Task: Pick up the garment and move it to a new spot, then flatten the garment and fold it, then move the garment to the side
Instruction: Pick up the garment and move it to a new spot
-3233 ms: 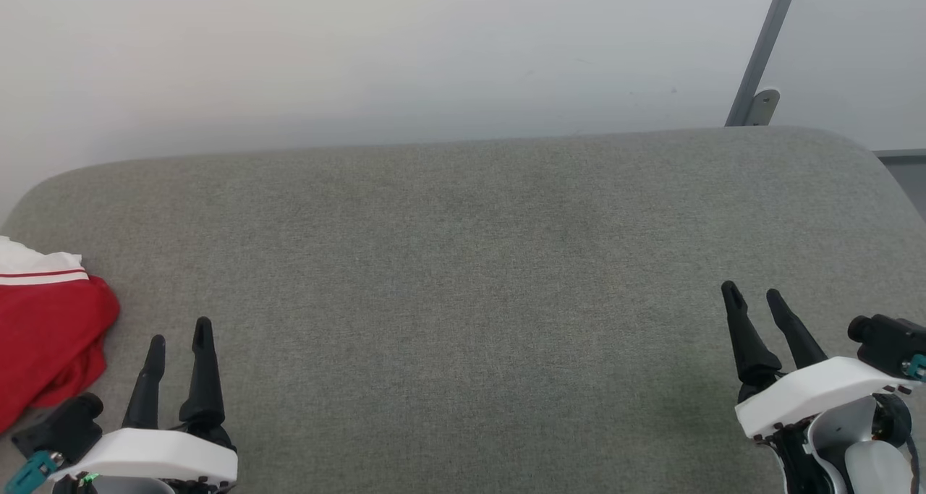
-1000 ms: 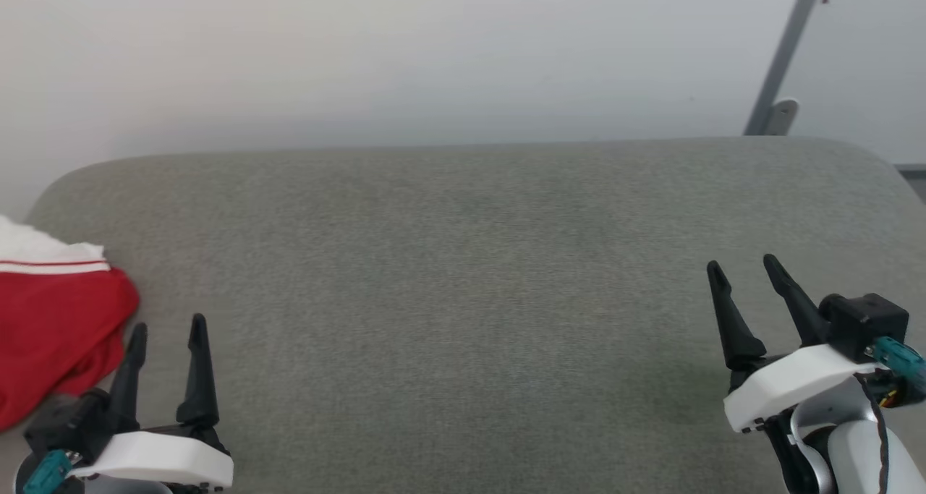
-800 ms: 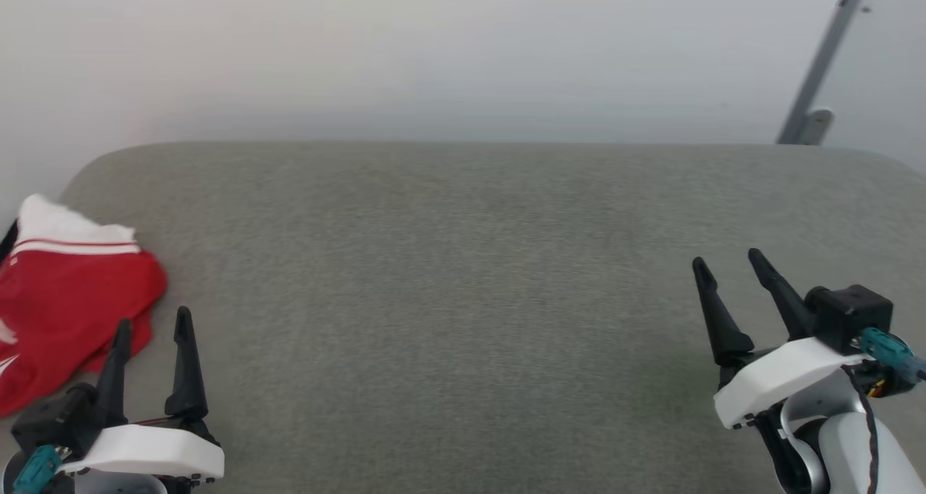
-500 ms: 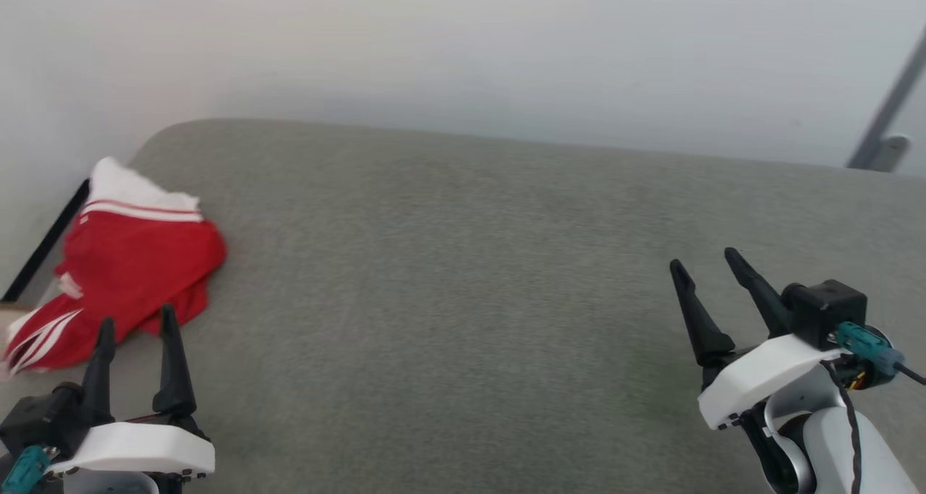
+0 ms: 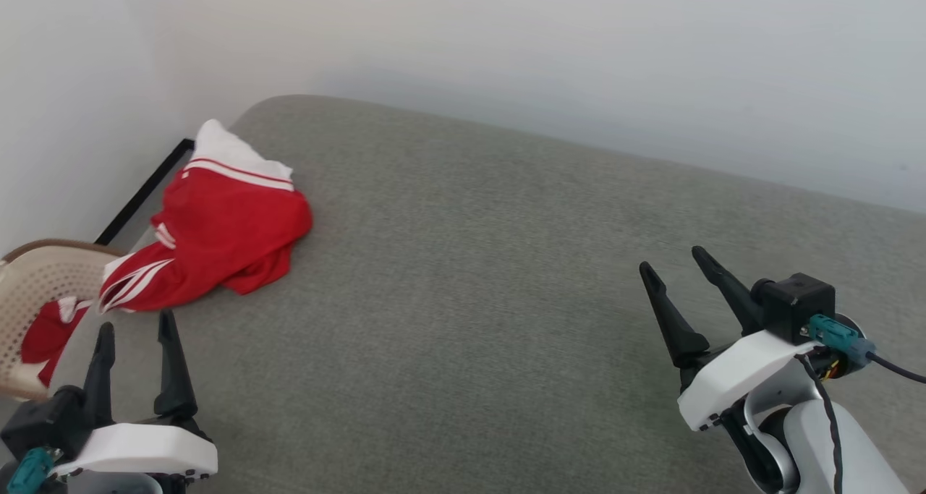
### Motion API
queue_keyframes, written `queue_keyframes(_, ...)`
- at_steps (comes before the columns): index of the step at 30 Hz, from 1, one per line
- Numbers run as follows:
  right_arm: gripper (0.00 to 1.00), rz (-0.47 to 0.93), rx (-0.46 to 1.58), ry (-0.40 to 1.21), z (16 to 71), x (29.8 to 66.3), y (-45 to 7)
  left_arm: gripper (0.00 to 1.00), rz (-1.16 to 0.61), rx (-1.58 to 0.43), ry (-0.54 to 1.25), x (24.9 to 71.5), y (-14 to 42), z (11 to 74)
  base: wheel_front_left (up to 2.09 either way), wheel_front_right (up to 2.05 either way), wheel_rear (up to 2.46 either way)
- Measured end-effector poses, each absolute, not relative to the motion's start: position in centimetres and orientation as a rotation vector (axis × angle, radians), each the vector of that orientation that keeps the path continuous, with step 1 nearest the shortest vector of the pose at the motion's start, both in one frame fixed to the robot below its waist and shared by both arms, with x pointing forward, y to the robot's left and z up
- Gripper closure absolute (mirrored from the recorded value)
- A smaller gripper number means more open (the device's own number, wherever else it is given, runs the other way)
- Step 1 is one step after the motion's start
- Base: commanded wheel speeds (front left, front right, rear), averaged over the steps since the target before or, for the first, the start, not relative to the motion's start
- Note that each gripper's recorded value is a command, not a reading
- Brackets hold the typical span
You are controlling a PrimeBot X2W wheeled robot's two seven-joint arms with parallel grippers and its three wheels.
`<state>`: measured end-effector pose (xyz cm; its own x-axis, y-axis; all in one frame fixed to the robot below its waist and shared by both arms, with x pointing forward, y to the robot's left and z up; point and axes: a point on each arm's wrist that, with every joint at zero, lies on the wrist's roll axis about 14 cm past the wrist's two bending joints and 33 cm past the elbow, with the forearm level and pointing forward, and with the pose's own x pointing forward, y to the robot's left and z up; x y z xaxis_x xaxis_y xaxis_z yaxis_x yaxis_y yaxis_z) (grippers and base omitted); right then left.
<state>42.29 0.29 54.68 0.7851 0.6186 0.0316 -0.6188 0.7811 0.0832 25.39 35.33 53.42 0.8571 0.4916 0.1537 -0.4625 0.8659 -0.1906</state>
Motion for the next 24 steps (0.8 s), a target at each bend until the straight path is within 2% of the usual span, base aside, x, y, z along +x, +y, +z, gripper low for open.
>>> queue_keyframes(14,0.0,0.729,0.097,0.012,54.2,42.5,2.6,0.0,0.582,-0.188,-0.187,23.5,36.6,52.5,0.0,0.0,0.0)
queue_keyframes(24,0.0,0.708,0.114,0.025,53.4,44.5,1.9,0.0,0.587,-0.207,-0.185,27.0,38.0,53.6,0.0,0.0,0.0)
